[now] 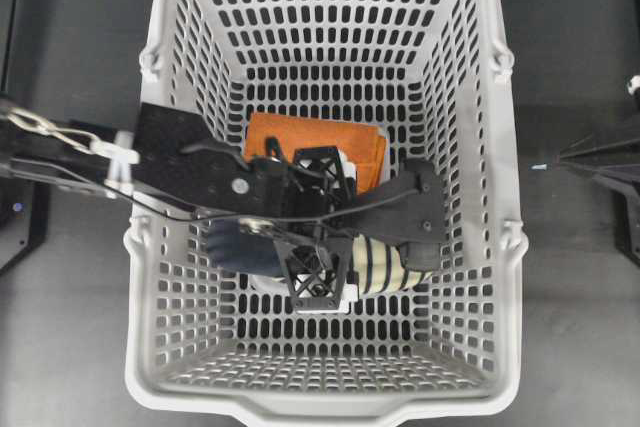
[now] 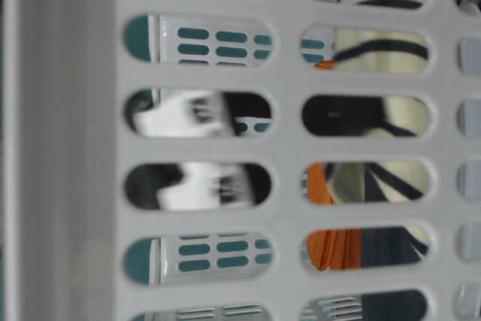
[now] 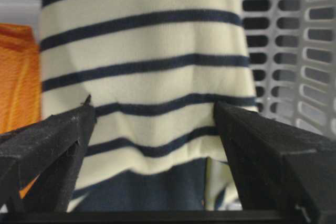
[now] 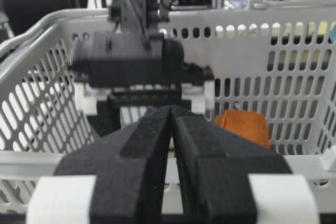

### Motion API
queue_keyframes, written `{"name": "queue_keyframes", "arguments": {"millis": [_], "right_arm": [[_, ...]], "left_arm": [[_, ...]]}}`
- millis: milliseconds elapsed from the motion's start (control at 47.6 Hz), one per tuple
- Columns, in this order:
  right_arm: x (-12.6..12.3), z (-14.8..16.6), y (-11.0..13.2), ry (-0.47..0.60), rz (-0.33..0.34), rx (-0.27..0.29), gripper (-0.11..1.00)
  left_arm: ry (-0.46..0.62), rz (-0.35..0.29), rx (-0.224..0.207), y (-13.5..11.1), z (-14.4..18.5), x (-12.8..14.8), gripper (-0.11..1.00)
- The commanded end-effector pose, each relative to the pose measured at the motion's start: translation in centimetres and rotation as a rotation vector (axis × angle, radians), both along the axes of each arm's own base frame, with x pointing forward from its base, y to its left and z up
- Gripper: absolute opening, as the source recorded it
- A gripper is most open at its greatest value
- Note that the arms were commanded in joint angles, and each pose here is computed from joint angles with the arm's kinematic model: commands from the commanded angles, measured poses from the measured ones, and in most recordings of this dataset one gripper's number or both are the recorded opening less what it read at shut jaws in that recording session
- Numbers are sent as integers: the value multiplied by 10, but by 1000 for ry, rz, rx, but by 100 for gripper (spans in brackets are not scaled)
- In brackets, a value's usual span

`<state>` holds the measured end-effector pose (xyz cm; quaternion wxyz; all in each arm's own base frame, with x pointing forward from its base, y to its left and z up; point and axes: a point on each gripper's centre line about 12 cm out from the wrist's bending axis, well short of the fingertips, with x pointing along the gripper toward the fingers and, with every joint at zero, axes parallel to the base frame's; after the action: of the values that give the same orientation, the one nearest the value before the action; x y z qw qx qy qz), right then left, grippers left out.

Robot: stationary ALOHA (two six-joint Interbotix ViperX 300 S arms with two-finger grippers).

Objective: Pick up the slipper from the shopping basket with the left arm.

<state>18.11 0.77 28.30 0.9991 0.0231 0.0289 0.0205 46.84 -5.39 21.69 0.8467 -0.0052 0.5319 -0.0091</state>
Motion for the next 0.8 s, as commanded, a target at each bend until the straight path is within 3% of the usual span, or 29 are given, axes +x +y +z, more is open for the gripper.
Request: {"name": "queue_keyframes", "arguments": {"millis": [0, 294, 441, 567, 630, 777], "right_arm": [[1, 1, 0, -3, 1, 3, 1], [0, -1, -1, 3, -7, 4, 1], [0, -1, -1, 3, -7, 4, 1], [0, -1, -2, 2, -10, 3, 1], [0, -1, -2, 2, -11, 5, 1], [-2, 1, -3, -8, -17, 5, 1]], "left_arm": [[6, -1, 4, 1, -6, 1, 91], [38, -6, 10, 2, -20, -5, 83], [31, -29, 20, 2, -11, -5, 55], [4, -61, 36, 3, 21, -7, 21], [2, -70, 43, 5, 38, -8, 9], [15, -62, 49, 10, 84, -11, 5]]}}
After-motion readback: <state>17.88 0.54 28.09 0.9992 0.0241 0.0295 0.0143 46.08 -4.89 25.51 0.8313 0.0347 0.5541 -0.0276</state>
